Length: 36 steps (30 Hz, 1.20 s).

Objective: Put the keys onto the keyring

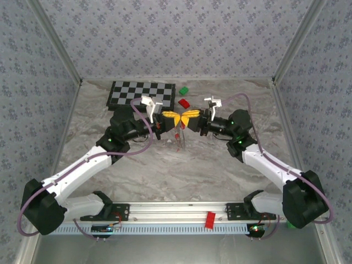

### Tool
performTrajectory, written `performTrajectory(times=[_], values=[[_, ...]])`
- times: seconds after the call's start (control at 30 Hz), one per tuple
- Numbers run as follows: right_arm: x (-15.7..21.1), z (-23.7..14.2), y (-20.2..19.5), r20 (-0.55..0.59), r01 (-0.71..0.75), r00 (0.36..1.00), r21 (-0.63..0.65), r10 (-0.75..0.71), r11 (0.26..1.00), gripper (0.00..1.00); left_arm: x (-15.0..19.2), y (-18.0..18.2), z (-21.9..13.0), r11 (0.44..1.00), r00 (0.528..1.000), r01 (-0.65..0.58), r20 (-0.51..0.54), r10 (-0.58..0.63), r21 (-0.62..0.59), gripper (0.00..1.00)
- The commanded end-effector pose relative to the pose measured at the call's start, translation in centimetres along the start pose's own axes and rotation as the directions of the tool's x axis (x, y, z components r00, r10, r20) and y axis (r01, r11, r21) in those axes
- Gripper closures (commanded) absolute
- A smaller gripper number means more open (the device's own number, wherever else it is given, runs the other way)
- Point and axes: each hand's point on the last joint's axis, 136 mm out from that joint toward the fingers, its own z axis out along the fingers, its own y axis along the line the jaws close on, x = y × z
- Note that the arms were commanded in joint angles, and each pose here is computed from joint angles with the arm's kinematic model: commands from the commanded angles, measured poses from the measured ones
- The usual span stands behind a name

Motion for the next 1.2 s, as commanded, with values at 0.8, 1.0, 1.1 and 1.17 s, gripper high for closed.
performTrajectory(times=[0.8, 1.0, 1.1, 1.17], values=[[-0.5, 0.0, 0.1, -0.069, 0.076, 0.995, -0.022, -0.077, 0.997, 1.00, -1.6, -0.7, -0.6, 0.999, 0.998, -0.052, 0.021, 0.052, 0.010, 0.77], [1.7, -0.5, -0.7, -0.270, 0.115, 0.958, 0.038, -0.100, 0.993, 1.00, -1.2, -0.3, -1.5, 0.996, 0.996, -0.088, -0.016, 0.088, -0.025, 0.75], [2.5, -0.9, -0.8, -0.352, 0.150, 0.928, 0.049, -0.124, 0.987, 1.00, -1.0, -0.2, -1.7, 0.993, 0.993, -0.108, -0.043, 0.107, -0.036, 0.75], [3.0, -1.2, -1.1, -0.398, 0.172, 0.908, 0.064, -0.133, 0.983, 1.00, -0.8, -0.2, -1.7, 0.992, 0.991, -0.118, -0.062, 0.115, -0.042, 0.75]])
